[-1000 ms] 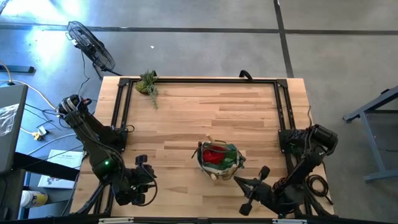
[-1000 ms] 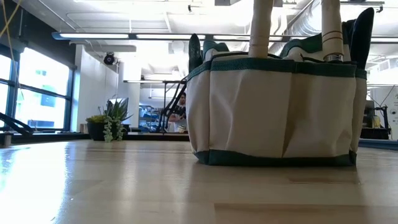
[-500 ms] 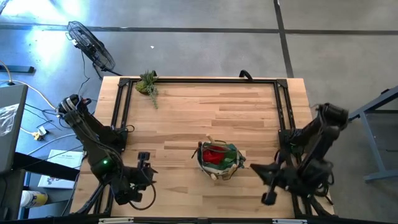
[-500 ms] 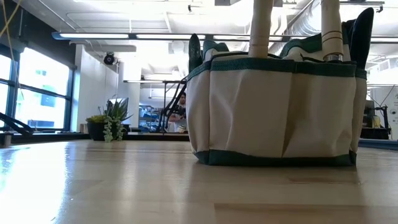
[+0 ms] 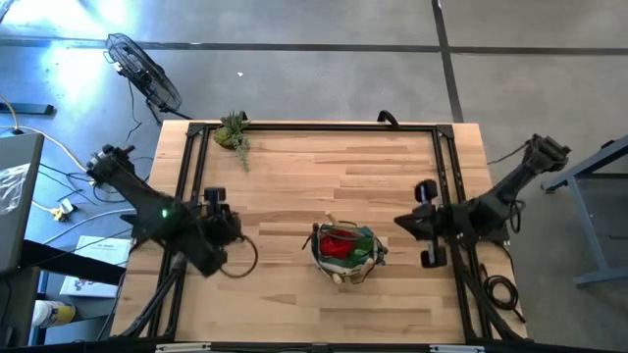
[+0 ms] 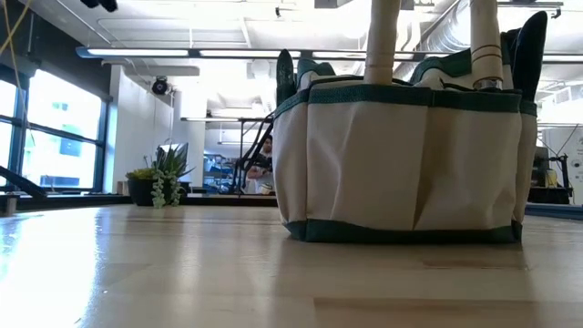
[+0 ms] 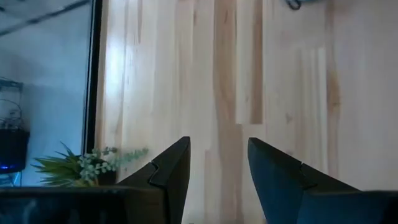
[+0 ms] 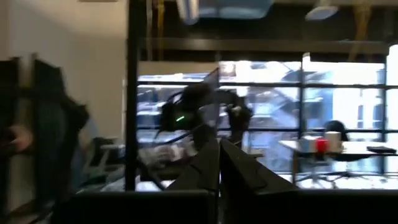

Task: Pick & Place Garden tools in Gardening bag
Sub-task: Return to Home Position

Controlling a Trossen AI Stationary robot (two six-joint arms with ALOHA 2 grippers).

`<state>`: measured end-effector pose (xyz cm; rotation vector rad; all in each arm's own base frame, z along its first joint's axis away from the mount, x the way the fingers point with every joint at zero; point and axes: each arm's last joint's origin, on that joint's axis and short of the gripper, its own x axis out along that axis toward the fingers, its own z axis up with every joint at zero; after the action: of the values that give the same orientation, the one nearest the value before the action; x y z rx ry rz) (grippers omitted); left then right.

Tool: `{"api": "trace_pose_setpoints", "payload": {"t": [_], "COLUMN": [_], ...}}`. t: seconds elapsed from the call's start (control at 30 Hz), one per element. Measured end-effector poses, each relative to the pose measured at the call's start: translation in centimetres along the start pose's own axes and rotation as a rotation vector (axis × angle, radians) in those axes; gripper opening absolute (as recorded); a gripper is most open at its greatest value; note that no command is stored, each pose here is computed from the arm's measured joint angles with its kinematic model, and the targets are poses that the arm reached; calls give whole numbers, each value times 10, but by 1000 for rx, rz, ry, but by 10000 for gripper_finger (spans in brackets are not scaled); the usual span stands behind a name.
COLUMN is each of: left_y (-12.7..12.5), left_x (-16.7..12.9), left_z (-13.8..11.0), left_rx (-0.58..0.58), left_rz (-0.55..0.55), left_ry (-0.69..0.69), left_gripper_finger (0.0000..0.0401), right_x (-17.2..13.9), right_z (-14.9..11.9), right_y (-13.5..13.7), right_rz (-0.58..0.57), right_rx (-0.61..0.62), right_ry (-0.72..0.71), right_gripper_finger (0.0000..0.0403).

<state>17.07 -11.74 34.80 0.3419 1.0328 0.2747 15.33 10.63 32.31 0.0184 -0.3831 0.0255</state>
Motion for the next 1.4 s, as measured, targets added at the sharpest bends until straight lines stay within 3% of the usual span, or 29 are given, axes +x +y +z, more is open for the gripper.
{"api": "trace_pose_setpoints", "payload": {"t": [0.13, 0.3, 0.43, 0.63, 0.77, 0.97, 1.13, 1.4], "left_y": [34, 72, 93, 112, 111, 90, 72, 57], "left_x": [-1, 16, 42, 100, 133, 166, 179, 186], "left_z": [1, 1, 0, -6, -14, -34, -48, -54], "left_rx": [-6, -65, -89, -158, -197, -217, -205, -195], "left_rz": [29, 101, 6, -151, -260, -411, -416, -455], "left_ry": [-20, -37, -78, -216, -309, -385, -397, -475], "left_gripper_finger": [152, 152, 152, 152, 152, 152, 152, 152], "right_x": [-3, -10, -16, -26, -28, -37, -53, -76], "right_z": [6, 13, 9, -7, -18, -61, -91, -124], "right_y": [-23, -38, -50, -66, -68, -69, -69, -75], "right_rz": [58, 10, 20, 39, 91, -16, 8, -34], "right_rx": [-19, -159, -176, -52, -9, -32, -12, 31], "right_ry": [12, 19, 110, 314, 348, 366, 289, 293], "right_gripper_finger": [3, 3, 3, 3, 3, 3, 3, 3]}}
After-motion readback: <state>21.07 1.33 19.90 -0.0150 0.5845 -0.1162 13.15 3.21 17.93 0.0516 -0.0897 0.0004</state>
